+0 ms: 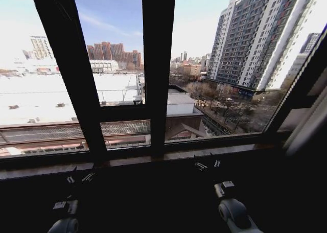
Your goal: Open the curtains by pulling them apart, changing their state from closed to fully open.
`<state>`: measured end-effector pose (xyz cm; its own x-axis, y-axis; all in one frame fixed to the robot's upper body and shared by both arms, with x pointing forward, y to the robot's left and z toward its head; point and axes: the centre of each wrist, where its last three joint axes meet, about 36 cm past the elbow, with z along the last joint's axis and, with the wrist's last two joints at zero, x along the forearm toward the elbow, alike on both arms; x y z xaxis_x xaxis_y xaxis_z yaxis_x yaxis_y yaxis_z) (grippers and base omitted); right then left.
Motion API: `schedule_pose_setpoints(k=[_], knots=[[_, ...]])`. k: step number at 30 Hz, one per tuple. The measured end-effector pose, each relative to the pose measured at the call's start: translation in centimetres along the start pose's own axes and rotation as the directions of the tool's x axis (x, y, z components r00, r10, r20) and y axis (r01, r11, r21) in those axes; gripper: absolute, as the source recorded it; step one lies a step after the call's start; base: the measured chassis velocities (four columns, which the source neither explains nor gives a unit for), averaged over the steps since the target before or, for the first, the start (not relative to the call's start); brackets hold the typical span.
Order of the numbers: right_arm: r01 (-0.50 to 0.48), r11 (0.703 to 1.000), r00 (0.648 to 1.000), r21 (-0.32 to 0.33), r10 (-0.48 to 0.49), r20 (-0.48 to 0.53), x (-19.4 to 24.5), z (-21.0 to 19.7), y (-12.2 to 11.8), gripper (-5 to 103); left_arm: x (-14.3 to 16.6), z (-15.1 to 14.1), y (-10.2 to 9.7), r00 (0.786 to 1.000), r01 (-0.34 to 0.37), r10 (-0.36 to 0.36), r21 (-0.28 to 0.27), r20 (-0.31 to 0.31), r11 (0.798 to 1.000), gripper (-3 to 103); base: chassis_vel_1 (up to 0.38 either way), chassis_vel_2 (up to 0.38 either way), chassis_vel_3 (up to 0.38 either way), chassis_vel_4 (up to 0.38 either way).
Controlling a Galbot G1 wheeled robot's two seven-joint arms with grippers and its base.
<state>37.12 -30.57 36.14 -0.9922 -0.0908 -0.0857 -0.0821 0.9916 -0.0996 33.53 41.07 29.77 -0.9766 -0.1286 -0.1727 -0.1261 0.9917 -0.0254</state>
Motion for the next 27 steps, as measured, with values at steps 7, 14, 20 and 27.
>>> schedule_pose_setpoints(k=[7,14,20,27], knots=[[0.000,1.000,1.000,0.000,0.000,0.000,0.00,0.00,-0.02,100,0.00,0.00,-0.01,1.000,0.000,0.000,0.000,0.000,1.000,100,-0.178,-0.178,0.183,0.157],[0.000,1.000,1.000,0.000,0.000,0.000,0.00,0.00,0.01,100,0.00,0.00,0.01,1.000,0.001,-0.001,0.000,0.000,1.000,100,0.028,0.013,-0.029,-0.013],[0.000,1.000,1.000,0.000,0.000,0.000,0.00,0.00,0.02,100,0.00,-0.01,0.03,1.000,0.002,-0.002,0.000,0.000,1.000,100,0.067,0.002,-0.055,0.009],[0.000,1.000,1.000,0.000,0.000,0.000,0.00,0.00,0.00,100,0.00,0.00,0.00,1.000,0.001,-0.001,0.000,0.000,1.000,100,0.099,-0.143,-0.098,0.152]])
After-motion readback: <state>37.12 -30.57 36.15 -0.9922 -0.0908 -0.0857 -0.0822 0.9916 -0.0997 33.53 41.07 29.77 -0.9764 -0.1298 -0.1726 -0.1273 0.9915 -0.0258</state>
